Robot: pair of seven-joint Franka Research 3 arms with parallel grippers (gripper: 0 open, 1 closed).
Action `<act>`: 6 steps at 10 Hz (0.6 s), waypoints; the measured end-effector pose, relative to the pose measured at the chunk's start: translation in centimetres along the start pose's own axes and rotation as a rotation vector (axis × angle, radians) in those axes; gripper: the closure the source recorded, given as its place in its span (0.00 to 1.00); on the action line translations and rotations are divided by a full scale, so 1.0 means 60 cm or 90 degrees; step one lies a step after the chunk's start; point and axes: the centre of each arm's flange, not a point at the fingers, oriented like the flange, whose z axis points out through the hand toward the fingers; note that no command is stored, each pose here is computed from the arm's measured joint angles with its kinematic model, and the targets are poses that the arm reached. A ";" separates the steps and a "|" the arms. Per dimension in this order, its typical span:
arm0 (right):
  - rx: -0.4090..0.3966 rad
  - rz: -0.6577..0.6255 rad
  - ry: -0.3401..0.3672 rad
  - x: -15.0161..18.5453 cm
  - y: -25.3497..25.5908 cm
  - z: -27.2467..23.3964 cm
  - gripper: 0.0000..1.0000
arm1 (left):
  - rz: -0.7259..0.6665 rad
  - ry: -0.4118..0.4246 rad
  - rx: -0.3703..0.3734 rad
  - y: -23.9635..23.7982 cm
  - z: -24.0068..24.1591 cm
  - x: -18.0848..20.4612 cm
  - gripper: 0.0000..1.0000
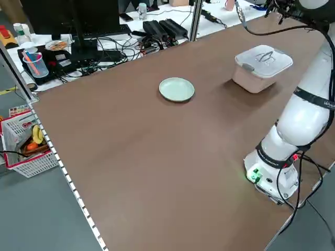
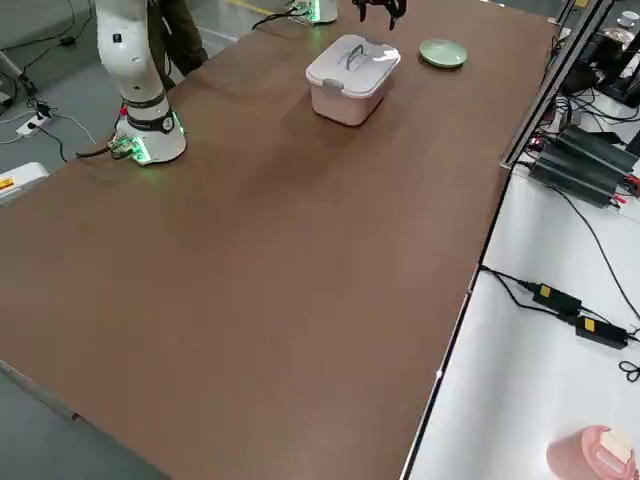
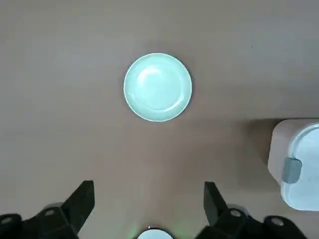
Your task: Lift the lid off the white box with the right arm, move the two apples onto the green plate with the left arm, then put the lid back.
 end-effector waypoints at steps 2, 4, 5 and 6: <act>0.006 0.008 -0.005 0.034 -0.029 0.037 0.00 | -0.007 0.000 -0.001 -0.016 0.000 0.001 0.06; 0.013 0.033 -0.013 0.068 -0.056 0.085 0.00 | -0.019 0.004 -0.003 -0.047 0.004 0.007 0.07; 0.016 0.043 -0.019 0.080 -0.067 0.109 0.00 | -0.018 0.005 -0.003 -0.062 0.008 0.012 0.07; 0.019 0.048 -0.023 0.087 -0.072 0.126 0.00 | -0.012 0.012 0.000 -0.070 0.010 0.017 0.07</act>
